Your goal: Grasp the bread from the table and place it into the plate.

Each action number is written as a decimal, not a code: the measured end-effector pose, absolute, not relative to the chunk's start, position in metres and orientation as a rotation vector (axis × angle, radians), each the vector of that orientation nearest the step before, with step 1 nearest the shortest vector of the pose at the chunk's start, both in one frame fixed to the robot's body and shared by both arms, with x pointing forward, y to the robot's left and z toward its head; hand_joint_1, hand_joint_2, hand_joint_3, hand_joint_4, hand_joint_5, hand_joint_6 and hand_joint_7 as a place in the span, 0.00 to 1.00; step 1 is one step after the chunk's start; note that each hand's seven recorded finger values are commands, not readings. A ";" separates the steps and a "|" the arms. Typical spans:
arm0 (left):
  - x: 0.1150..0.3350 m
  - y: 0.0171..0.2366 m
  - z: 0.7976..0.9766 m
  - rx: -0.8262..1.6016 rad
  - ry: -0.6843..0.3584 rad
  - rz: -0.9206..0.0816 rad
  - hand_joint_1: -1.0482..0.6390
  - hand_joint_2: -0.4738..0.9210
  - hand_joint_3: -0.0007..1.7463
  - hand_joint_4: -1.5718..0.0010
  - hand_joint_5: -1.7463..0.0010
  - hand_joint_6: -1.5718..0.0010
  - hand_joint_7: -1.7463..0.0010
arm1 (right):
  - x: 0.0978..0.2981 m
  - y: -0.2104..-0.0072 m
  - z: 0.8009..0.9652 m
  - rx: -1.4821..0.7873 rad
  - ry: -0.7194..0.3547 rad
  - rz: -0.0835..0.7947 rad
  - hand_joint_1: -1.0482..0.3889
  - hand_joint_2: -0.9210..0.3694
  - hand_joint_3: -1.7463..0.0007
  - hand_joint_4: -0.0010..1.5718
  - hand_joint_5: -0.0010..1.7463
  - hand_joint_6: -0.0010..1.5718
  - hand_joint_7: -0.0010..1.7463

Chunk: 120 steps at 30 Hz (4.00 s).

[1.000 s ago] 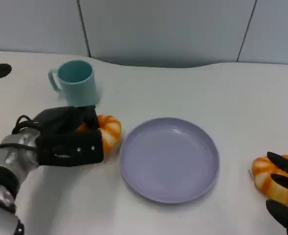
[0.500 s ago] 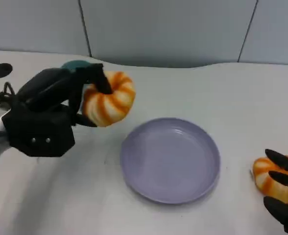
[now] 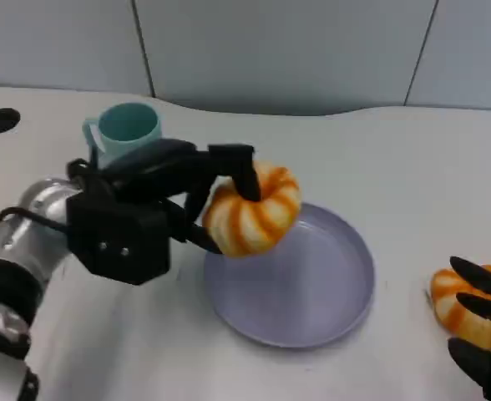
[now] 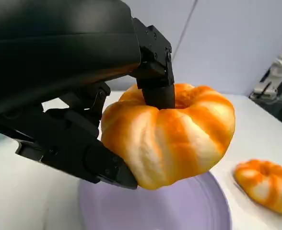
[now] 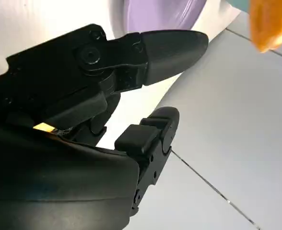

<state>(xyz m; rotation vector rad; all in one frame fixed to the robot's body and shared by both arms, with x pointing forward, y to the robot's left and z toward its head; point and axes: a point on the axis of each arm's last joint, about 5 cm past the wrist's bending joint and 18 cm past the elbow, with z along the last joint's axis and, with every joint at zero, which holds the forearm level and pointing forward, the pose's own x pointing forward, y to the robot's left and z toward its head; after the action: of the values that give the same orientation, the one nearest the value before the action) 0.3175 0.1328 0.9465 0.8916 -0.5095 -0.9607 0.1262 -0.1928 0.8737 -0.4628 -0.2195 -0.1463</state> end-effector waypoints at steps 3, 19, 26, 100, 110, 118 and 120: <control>0.315 0.123 0.936 0.933 -0.470 -1.011 0.49 1.00 0.09 0.51 0.00 0.68 0.00 | 0.125 -0.193 0.873 -0.463 -0.212 -0.147 0.49 0.00 0.82 0.54 0.00 0.44 0.00; 0.320 0.098 0.934 1.111 -0.445 -1.021 0.37 0.99 0.04 0.78 0.07 0.81 0.17 | 0.123 -0.192 0.873 -0.464 -0.211 -0.143 0.49 0.00 0.82 0.54 0.00 0.44 0.00; 0.324 0.093 0.946 1.173 -0.460 -1.131 0.26 1.00 0.02 0.84 0.64 0.68 0.90 | 0.123 -0.191 0.874 -0.466 -0.215 -0.142 0.49 0.00 0.82 0.55 0.00 0.44 0.00; 0.236 0.230 0.881 0.410 0.395 -0.662 0.24 1.00 0.19 0.53 0.11 0.53 0.26 | 0.121 -0.201 0.869 -0.474 -0.200 -0.142 0.49 0.00 0.81 0.57 0.01 0.44 0.00; 0.235 0.228 0.877 0.437 0.348 -0.686 0.25 1.00 0.21 0.52 0.14 0.53 0.29 | 0.113 -0.202 0.867 -0.458 -0.181 -0.139 0.48 0.00 0.82 0.55 0.00 0.44 0.00; 0.228 0.232 0.873 0.449 0.333 -0.699 0.26 1.00 0.22 0.53 0.10 0.49 0.34 | 0.108 -0.198 0.864 -0.446 -0.170 -0.123 0.49 0.00 0.82 0.56 0.00 0.44 0.00; 0.227 0.234 0.871 0.436 0.328 -0.707 0.25 1.00 0.22 0.54 0.11 0.50 0.34 | 0.109 -0.198 0.865 -0.445 -0.172 -0.122 0.49 0.00 0.82 0.55 0.00 0.44 0.00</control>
<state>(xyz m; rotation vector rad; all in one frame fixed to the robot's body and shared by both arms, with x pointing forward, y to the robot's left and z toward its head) 0.2275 0.2337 0.8707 0.4358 0.3276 -0.7071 0.1085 -0.1977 0.8647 -0.4450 -0.1722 -0.1223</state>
